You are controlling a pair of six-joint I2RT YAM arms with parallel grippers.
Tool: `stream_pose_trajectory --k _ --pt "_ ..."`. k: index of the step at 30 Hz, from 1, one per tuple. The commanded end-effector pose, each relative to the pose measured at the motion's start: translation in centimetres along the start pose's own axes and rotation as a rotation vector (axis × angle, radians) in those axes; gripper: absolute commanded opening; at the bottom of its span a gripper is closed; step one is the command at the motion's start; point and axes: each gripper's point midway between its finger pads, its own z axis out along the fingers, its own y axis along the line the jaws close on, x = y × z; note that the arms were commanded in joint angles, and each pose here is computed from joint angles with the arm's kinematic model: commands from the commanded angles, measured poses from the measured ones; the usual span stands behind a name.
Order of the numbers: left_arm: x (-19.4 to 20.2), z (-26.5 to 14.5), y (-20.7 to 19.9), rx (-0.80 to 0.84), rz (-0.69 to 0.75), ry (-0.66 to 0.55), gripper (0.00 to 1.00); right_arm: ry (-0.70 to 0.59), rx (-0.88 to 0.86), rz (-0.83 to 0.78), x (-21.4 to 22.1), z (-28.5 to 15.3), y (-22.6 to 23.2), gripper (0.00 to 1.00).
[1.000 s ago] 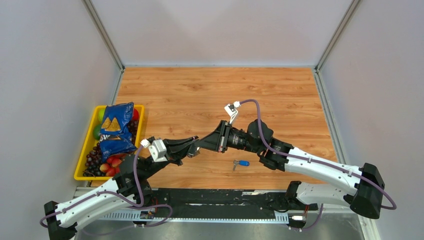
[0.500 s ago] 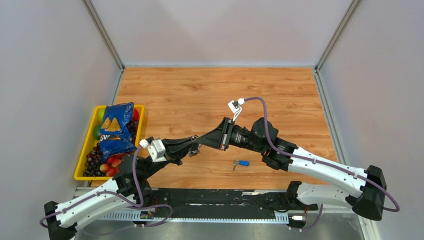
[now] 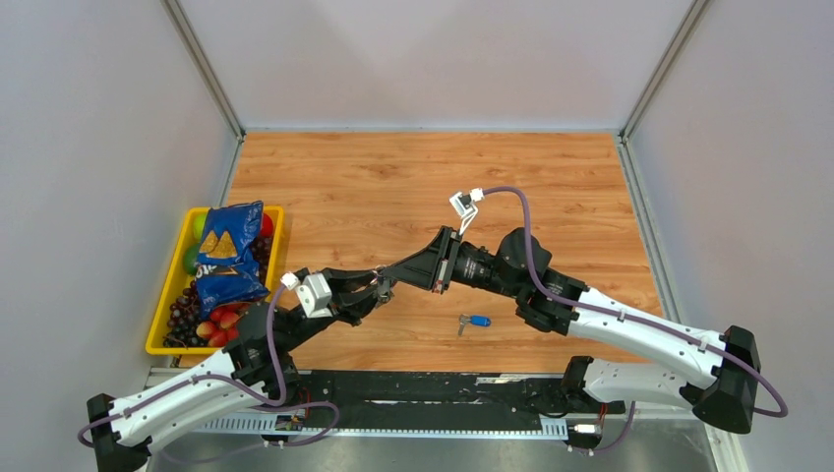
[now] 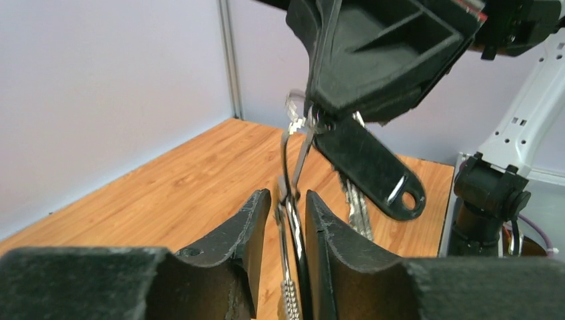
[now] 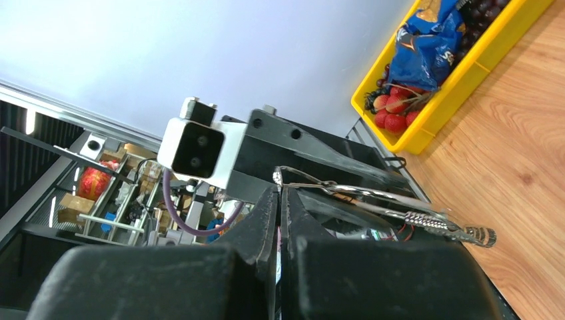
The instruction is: Put the keys on the keyring
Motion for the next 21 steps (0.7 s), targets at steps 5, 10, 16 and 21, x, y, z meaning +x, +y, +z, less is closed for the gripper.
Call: stream_pose_trajectory --k 5,10,16,21 --pt "1.9 0.0 -0.6 0.029 -0.006 0.063 0.39 -0.086 -0.14 -0.061 -2.9 -0.6 5.6 0.0" --pt "1.7 0.1 -0.3 0.017 0.003 0.07 0.06 -0.082 -0.139 -0.06 -2.8 -0.8 5.5 0.0" --pt "1.5 0.2 0.3 -0.022 0.0 0.07 0.0 -0.093 -0.127 -0.067 -2.5 -1.9 4.9 0.0" --pt "1.5 0.1 1.5 -0.091 -0.001 0.085 0.0 -0.103 -0.114 -0.069 -1.9 -3.4 4.0 0.0"
